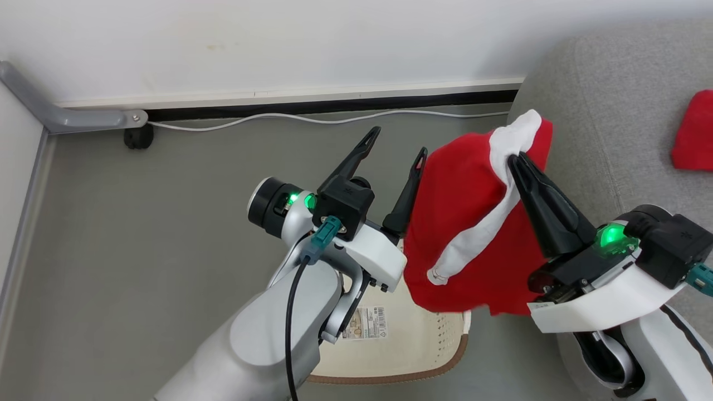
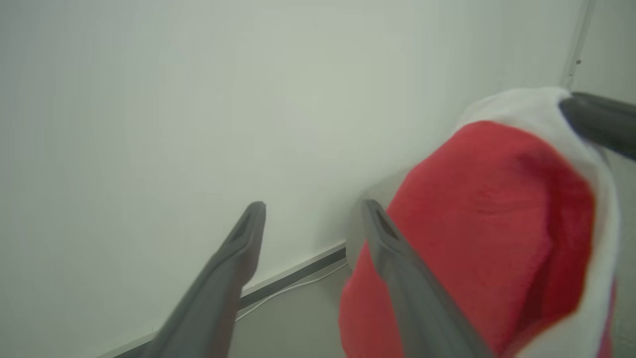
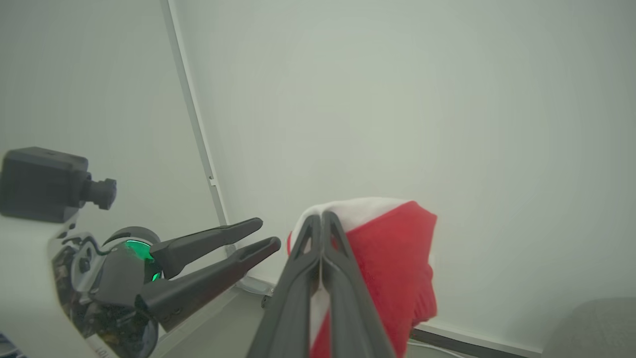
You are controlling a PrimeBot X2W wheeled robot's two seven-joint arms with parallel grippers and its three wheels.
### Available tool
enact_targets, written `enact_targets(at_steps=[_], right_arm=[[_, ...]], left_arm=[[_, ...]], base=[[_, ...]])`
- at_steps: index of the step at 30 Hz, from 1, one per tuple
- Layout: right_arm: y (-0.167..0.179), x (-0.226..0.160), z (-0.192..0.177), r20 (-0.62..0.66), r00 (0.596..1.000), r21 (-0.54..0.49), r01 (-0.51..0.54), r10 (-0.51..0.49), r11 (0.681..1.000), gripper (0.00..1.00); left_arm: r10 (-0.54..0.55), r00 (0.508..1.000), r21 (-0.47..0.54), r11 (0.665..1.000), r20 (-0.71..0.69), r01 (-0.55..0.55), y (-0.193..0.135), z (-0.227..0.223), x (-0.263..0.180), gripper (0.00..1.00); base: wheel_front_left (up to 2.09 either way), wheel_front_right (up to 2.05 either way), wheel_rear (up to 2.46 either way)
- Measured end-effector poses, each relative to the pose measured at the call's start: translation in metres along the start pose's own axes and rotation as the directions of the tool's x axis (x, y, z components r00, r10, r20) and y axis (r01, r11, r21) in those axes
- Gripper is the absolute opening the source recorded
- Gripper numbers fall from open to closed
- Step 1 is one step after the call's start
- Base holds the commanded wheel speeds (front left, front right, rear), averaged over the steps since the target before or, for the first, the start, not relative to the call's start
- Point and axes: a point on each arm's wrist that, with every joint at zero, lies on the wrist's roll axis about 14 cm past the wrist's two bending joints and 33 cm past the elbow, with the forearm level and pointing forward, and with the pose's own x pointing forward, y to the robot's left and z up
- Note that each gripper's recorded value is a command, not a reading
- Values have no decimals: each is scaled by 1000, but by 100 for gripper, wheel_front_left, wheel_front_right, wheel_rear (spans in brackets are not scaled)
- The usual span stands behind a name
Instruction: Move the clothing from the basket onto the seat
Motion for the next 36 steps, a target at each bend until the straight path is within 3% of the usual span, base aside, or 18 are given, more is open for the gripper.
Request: enact_targets(at_steps=[14, 25, 36], right_arm=[[-34, -28, 39, 73, 988, -74, 139, -133, 988, 0], [-63, -66, 84, 168, 950, -138, 286, -262, 948, 0], [-78, -111, 127, 253, 900, -201, 408, -356, 890, 0]], left_arm=[[-175, 982, -71, 983, -77, 170, -46, -30, -3, 100], [-362, 927, -141, 927, -95, 348, -102, -41, -10, 100], [-511, 857, -189, 850, -69, 492, -156, -38, -13, 100]], base=[[0, 0, 0], [0, 0, 0], [0, 0, 0]])
